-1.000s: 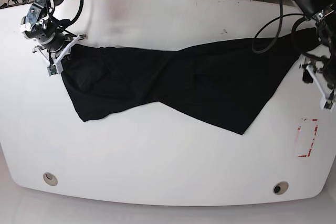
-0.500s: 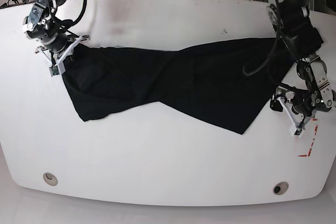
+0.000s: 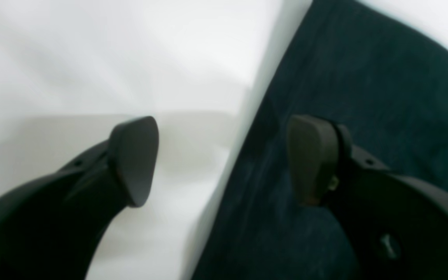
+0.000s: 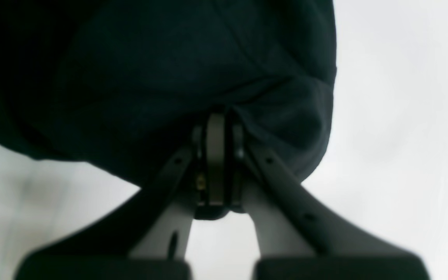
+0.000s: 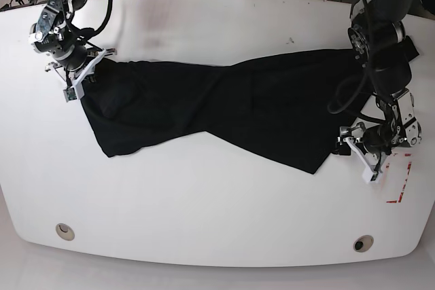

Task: Fold the T-shirt properly
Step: 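Release the shirt with the left gripper and regrasp it nearer the middle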

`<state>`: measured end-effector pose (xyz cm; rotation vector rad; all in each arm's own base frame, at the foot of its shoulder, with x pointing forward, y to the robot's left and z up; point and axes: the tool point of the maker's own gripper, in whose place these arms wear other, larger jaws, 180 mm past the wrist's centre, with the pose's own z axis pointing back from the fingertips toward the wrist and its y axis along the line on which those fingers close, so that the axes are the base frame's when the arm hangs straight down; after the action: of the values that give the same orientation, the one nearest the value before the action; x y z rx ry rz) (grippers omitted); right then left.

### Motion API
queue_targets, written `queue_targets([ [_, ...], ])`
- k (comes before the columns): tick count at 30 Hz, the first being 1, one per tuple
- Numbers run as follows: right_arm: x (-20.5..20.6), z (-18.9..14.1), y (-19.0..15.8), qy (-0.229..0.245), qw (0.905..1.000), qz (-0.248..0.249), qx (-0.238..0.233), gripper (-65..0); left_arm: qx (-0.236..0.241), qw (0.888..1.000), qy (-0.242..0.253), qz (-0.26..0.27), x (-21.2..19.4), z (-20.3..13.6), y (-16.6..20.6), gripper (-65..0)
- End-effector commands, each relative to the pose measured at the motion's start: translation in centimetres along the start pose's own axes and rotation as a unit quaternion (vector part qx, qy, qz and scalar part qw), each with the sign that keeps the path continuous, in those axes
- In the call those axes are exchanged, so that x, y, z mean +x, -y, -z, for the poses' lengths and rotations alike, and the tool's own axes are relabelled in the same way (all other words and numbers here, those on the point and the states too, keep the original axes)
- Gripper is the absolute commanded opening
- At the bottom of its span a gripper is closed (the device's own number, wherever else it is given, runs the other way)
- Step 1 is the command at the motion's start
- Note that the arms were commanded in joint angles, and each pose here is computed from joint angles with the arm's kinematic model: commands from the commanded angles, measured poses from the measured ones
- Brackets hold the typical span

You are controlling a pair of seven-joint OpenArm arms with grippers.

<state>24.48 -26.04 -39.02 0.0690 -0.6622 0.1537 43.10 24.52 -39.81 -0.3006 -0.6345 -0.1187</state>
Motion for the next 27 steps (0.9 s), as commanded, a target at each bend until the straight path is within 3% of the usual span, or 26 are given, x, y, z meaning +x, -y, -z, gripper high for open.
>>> queue_targets([
  [1,1.4,-0.5,0.5,0.024,0.9997,-0.005,-0.007,-65.0,-0.016,1.000,0.017,0.002,1.7,0.6,1.5,-17.1],
  [12,1.4,-0.5,0.5,0.024,0.9997,-0.005,-0.007,-65.0,-0.059,0.998,-0.001,0.036,1.6,3.1,6.7,-17.2],
  [20,1.4,-0.5,0.5,0.024,0.9997,-0.005,-0.007,-65.0,-0.063,0.997,0.000,0.035,1.6,3.3,7.2,-17.5],
  [23,1.4,-0.5,0.5,0.024,0.9997,-0.005,-0.007,-65.0,-0.063,0.997,0.001,0.035,1.7,3.3,7.2,-23.9],
  [27,1.4,-0.5,0.5,0.024,0.9997,-0.005,-0.007,-65.0,-0.063,0.997,0.000,0.036,1.6,3.3,7.2,-42.8],
])
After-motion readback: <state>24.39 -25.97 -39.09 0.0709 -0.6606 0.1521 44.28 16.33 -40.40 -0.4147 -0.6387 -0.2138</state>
